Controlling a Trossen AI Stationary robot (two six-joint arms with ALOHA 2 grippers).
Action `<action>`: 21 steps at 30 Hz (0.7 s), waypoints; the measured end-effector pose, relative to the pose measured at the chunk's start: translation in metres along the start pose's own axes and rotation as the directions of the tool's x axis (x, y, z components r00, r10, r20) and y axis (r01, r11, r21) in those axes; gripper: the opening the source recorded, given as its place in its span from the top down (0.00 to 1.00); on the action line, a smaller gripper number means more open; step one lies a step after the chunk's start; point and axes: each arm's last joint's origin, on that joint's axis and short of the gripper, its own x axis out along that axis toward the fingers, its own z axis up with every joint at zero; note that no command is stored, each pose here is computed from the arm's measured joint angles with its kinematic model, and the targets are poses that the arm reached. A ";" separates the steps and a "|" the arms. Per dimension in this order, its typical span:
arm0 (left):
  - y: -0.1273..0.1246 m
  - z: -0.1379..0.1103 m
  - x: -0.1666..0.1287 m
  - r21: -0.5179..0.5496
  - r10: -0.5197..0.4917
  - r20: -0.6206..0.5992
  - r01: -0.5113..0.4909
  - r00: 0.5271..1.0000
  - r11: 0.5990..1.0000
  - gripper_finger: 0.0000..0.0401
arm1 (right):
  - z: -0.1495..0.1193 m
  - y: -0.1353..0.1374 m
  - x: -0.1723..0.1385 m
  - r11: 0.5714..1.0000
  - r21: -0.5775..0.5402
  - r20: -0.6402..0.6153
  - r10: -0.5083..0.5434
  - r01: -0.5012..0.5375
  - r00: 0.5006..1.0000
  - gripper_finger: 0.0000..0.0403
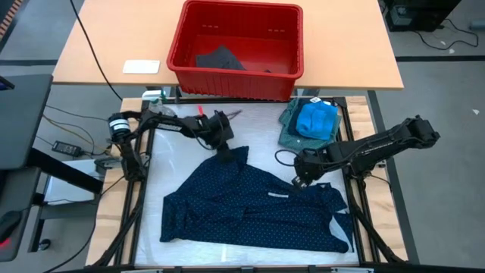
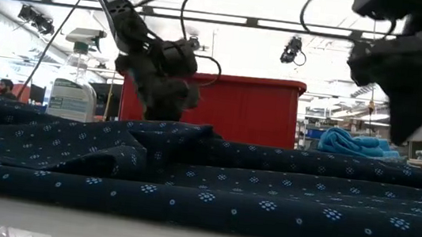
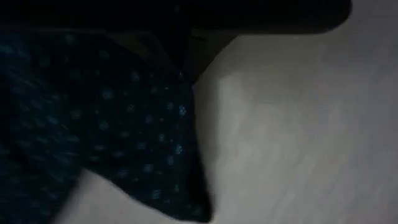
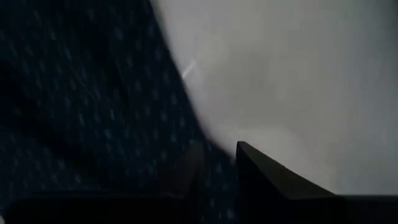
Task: Fold laundry
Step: Fold the dark blue polo shirt
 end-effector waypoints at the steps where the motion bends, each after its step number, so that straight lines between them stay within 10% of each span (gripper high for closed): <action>1: 0.004 0.001 -0.008 -0.011 0.014 0.004 -0.014 1.000 1.000 0.97 | -0.003 -0.002 0.003 1.000 0.000 -0.034 0.003 -0.003 0.999 0.74; 11: 0.038 -0.009 -0.106 -0.125 0.226 -0.011 -0.226 0.974 0.966 1.00 | -0.016 -0.012 0.007 0.998 0.050 -0.207 -0.018 0.029 0.978 0.74; 21: 0.039 -0.016 -0.122 -0.141 0.327 -0.059 -0.332 0.943 0.933 1.00 | -0.020 -0.018 -0.003 0.999 -0.009 -0.263 -0.052 0.051 0.963 0.74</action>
